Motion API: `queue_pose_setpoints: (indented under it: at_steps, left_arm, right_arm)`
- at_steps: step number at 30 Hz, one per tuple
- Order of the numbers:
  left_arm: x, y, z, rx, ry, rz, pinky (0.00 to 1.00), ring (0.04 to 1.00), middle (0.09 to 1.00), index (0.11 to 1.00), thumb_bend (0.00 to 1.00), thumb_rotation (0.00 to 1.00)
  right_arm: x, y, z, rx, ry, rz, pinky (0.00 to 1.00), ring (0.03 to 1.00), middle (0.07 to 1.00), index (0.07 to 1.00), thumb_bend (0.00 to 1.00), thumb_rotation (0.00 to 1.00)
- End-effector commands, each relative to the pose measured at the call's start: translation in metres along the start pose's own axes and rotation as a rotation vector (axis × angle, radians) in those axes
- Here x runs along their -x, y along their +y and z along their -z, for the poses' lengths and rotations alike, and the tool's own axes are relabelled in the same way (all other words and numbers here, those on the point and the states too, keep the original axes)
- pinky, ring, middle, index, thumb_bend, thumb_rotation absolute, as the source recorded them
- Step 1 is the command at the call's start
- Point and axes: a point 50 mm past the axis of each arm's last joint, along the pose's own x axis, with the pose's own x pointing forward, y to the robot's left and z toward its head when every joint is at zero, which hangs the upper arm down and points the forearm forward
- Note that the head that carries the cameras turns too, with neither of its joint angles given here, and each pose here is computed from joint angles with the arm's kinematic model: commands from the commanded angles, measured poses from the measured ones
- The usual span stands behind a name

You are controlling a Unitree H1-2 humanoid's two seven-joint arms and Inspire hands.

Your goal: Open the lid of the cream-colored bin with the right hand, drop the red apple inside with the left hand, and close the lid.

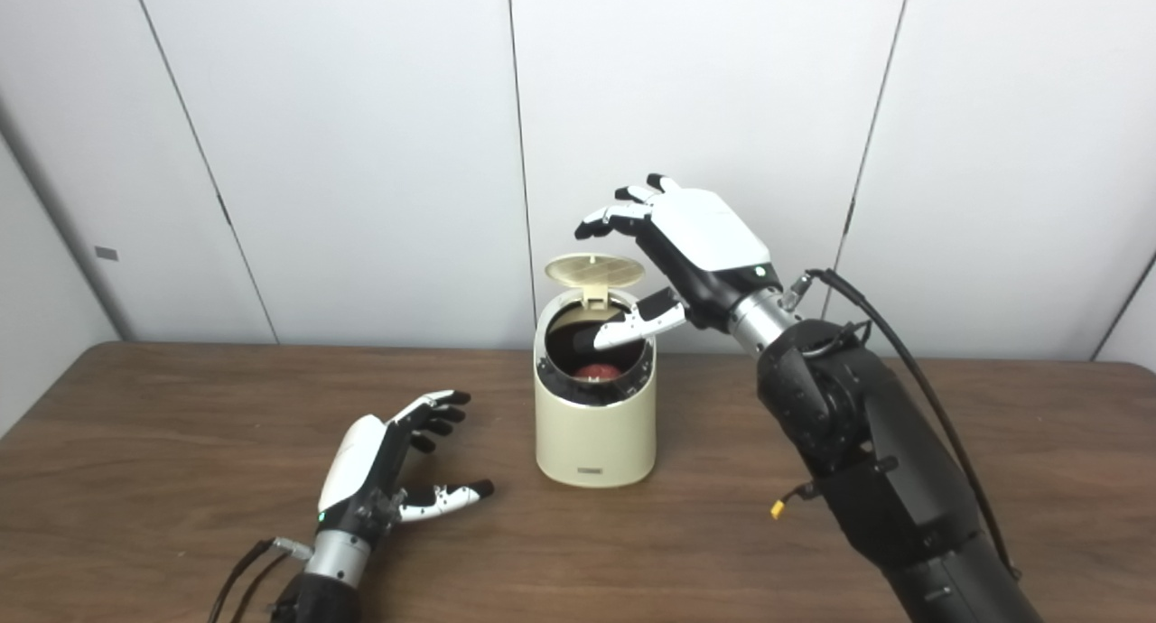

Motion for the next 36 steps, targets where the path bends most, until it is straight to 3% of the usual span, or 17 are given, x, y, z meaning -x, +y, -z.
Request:
queue_pose_setpoints:
  at_steps: [1, 9, 19, 24, 36]
  left_arm:
    - [0.004, -0.002, 0.001, -0.006, 0.006, -0.008, 0.62, 0.703, 0.738, 0.795, 0.76, 0.13]
    - [0.004, -0.001, 0.000, -0.001, 0.005, -0.007, 0.62, 0.711, 0.745, 0.796, 0.76, 0.14]
    - [0.006, 0.000, -0.001, -0.005, 0.007, -0.008, 0.61, 0.699, 0.740, 0.795, 0.76, 0.12]
    - [0.006, 0.001, -0.001, -0.007, 0.008, -0.007, 0.61, 0.699, 0.742, 0.794, 0.75, 0.12]
    - [0.006, 0.002, -0.002, -0.002, 0.009, -0.007, 0.61, 0.699, 0.745, 0.792, 0.75, 0.12]
  right_arm:
    - [-0.007, -0.024, -0.008, 0.030, -0.061, 0.052, 0.98, 0.908, 0.748, 0.728, 0.71, 0.49]
    - [0.002, -0.019, -0.008, 0.042, -0.058, 0.030, 0.89, 0.882, 0.720, 0.699, 0.70, 0.45]
    - [0.010, -0.017, -0.012, 0.039, -0.028, -0.005, 0.91, 0.898, 0.728, 0.713, 0.69, 0.38]
    - [0.017, -0.013, -0.012, 0.030, -0.050, -0.013, 0.95, 0.882, 0.724, 0.712, 0.69, 0.43]
    - [0.032, 0.001, -0.016, 0.023, -0.082, -0.032, 0.95, 0.874, 0.701, 0.697, 0.71, 0.42]
